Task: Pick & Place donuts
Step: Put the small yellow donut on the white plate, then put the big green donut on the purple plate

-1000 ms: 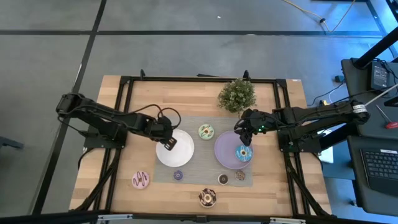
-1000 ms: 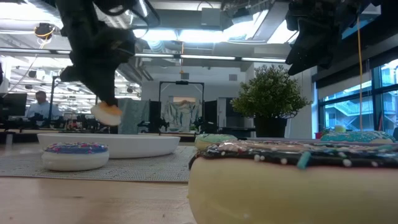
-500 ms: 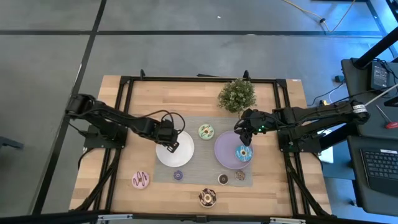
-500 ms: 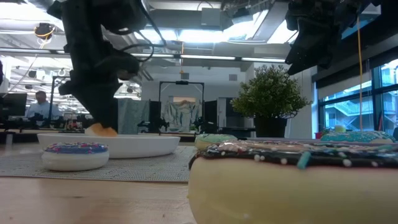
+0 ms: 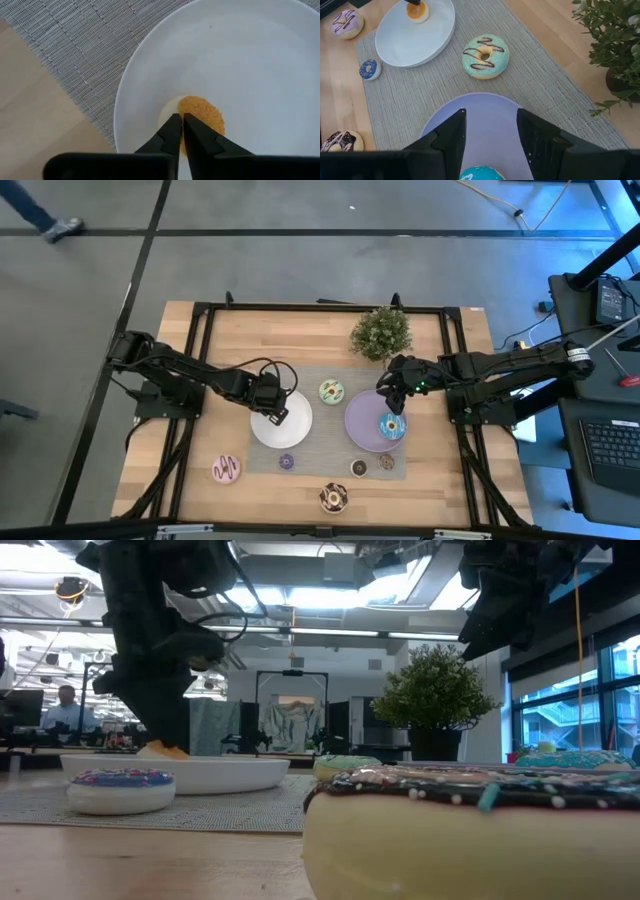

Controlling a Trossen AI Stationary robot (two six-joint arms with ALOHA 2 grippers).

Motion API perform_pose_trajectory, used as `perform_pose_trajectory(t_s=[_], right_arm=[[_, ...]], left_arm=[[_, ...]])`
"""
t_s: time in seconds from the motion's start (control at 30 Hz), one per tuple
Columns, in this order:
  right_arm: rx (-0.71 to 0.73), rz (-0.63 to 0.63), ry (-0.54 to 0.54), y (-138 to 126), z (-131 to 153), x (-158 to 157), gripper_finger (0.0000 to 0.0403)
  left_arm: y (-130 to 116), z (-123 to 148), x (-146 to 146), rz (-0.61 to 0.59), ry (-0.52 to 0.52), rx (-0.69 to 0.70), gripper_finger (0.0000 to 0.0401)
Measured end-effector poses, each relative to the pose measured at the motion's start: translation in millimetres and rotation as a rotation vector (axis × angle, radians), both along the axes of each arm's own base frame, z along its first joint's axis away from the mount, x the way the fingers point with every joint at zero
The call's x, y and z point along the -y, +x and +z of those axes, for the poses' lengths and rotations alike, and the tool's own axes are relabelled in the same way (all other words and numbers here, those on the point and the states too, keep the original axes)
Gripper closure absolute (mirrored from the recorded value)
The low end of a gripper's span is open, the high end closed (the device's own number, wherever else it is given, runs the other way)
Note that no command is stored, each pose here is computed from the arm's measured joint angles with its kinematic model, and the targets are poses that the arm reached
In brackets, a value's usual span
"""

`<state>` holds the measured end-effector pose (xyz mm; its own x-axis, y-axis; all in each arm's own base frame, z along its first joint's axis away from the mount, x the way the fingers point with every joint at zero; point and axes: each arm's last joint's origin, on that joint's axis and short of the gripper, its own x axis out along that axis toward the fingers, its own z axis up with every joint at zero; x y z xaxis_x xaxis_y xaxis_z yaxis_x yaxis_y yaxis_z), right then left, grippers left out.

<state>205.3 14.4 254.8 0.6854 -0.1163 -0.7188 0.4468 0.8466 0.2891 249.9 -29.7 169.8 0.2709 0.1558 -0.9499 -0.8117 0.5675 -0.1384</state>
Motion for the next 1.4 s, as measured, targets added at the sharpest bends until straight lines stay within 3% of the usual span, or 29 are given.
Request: perform_pose_trajectory(t_s=[0.43,0.73,0.87,1.03,1.17,1.3,1.4], right_arm=[[0.0,0.001,0.0,0,0,0,0.0226],[0.0,0.001,0.0,0,0,0,0.0226],[0.0,-0.001,0.002,0,0,0,0.0226],[0.003,-0.002,0.002,0,0,0,0.0226],[0.005,-0.001,0.002,0,0,0,0.0226],[0.015,-0.002,0.003,1,1,0,0.0226],[0.018,-0.002,0.003,1,1,0,0.0226]], left_arm=[[-6,-1,-2,-0.021,-0.017,-0.065,0.0269],[-12,0,-7,-0.013,-0.068,-0.126,0.0238],[-19,13,-8,-0.042,-0.051,-0.114,0.0235],[-33,55,-19,0.006,0.026,0.01,0.0238],[-44,84,-27,0.056,0.051,0.203,0.0241],[-46,103,-32,0.086,0.052,0.393,0.024],[-48,108,-35,0.118,0.095,0.435,0.0237]])
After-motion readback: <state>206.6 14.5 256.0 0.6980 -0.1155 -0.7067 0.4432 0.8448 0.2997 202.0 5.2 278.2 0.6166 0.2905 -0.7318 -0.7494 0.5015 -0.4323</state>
